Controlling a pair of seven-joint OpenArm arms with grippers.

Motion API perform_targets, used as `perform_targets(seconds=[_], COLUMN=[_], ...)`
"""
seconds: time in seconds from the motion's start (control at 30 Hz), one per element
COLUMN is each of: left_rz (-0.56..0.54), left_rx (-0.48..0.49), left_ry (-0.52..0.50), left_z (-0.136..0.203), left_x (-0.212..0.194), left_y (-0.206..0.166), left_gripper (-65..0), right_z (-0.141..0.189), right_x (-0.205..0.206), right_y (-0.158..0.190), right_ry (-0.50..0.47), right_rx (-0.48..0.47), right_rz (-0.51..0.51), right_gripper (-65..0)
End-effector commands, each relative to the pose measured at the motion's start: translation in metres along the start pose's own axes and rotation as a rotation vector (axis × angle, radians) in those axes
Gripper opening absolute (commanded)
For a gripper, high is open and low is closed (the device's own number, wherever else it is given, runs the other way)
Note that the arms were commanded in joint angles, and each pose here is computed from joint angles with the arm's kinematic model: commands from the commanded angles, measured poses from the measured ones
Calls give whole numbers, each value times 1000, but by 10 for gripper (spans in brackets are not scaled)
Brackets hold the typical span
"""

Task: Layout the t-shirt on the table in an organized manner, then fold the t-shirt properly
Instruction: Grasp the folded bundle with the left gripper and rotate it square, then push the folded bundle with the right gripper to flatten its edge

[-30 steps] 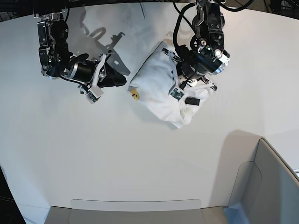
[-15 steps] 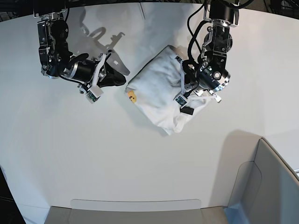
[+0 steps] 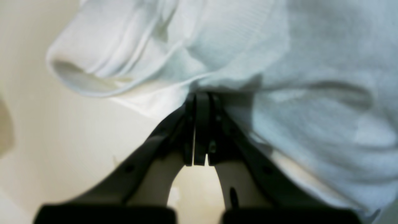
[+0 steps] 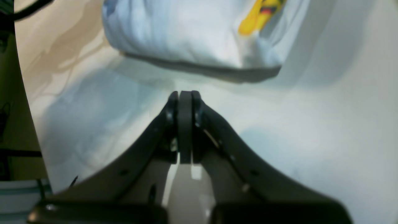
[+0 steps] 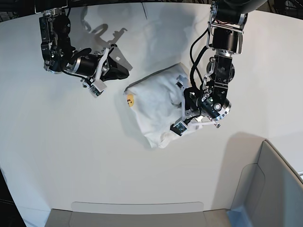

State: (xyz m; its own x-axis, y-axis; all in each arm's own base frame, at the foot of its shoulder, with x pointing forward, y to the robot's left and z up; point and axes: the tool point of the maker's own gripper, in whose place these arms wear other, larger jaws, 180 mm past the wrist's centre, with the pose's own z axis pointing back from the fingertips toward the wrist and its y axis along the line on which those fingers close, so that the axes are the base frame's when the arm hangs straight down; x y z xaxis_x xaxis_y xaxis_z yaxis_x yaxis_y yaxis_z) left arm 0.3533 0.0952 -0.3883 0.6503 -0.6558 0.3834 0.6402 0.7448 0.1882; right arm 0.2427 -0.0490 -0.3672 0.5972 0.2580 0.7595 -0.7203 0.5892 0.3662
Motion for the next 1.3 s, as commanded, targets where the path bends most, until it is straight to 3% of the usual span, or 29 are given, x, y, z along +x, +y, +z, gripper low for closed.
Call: perform_targets(seconds=[0.0,0.17,0.37,0.53,0.67,0.83,0.93,1.13,1.27], left_rz=[-10,-24,182,388,477,551,565,565,565], left_rx=[56,164,296,348,368,364,358,354,356], left_ry=[-61,-170,-349,-302,-215,-108,-73,-63,-69], left_z=[16,56,114,127,124,114,111,110,111], left_x=[25,51,66,5,-47,-98,-112,-116,-114], left_y=[20,42,73,85,81,70,64,62,63], left_gripper=[-650,-650,-650,-650,-650,-650,-650,-650,-650], right_z=[5,9,19,13,0,-23,-46,-85,-110], right_x=[19,34,80,109,125,119,100,61,66], right_y=[1,9,13,-35,-60,-85,-83,-44,-4], right_ry=[-58,-89,-183,-217,-214,-179,-116,32,46], right_rx=[8,13,-16,-167,-187,-178,-139,-56,30], right_rz=[33,81,195,119,93,-16,-69,-71,-36], right_gripper=[-650,-650,-650,-650,-650,-650,-650,-650,-650])
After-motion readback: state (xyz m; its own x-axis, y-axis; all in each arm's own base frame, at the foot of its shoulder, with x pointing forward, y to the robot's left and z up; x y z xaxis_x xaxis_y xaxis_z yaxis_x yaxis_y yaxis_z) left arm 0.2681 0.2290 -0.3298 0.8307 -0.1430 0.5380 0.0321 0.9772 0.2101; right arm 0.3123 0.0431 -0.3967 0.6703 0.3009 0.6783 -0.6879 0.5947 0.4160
